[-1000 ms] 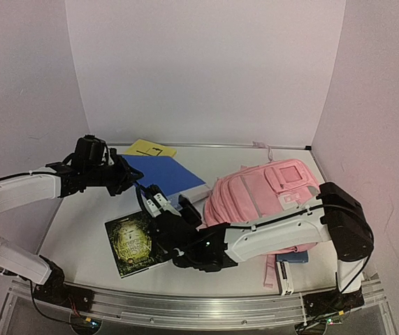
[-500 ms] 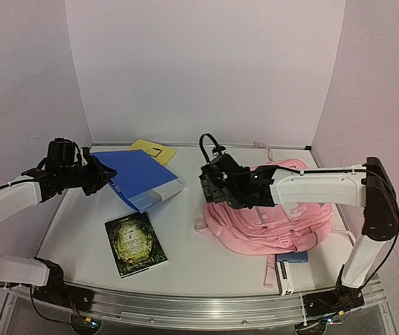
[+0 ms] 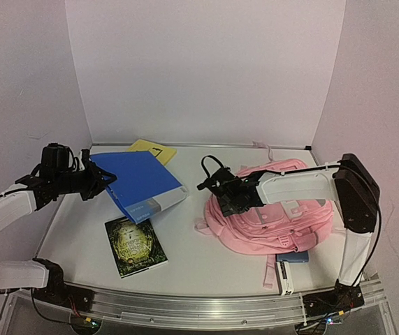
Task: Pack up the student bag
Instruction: Pick up the files from the center of the board.
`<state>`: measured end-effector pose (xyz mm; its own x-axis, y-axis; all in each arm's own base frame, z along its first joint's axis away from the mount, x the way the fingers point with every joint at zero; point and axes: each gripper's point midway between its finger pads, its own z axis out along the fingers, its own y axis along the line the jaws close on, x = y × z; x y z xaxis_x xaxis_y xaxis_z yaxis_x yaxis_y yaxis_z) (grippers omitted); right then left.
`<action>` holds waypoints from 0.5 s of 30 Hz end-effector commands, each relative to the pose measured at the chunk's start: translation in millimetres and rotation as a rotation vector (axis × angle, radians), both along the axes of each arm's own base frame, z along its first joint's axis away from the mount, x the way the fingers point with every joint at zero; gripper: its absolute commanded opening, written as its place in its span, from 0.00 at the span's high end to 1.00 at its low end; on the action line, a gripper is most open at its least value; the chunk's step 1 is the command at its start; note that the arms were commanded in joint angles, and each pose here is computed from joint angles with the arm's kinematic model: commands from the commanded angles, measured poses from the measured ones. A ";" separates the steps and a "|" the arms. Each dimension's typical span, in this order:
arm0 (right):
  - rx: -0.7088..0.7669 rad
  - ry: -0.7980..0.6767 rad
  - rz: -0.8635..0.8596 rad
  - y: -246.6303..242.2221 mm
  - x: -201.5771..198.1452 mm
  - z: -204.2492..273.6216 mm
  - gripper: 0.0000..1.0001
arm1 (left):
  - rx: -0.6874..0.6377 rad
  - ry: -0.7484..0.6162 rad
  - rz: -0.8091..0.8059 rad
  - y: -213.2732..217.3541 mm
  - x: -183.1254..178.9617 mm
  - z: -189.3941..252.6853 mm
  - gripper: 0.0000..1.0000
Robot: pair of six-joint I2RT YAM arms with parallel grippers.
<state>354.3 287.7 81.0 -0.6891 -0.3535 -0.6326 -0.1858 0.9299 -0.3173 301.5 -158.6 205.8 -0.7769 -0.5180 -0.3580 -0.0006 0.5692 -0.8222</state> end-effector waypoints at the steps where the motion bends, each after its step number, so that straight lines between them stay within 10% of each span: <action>1: -0.084 -0.037 -0.084 -25.0 13.8 6.1 0.42 | -0.008 -0.072 -0.050 -3.3 -8.1 17.6 1.00; 15: 0.093 0.042 -0.072 -28.4 24.1 21.9 0.56 | -0.023 -0.083 -0.104 -9.0 -17.8 20.8 1.00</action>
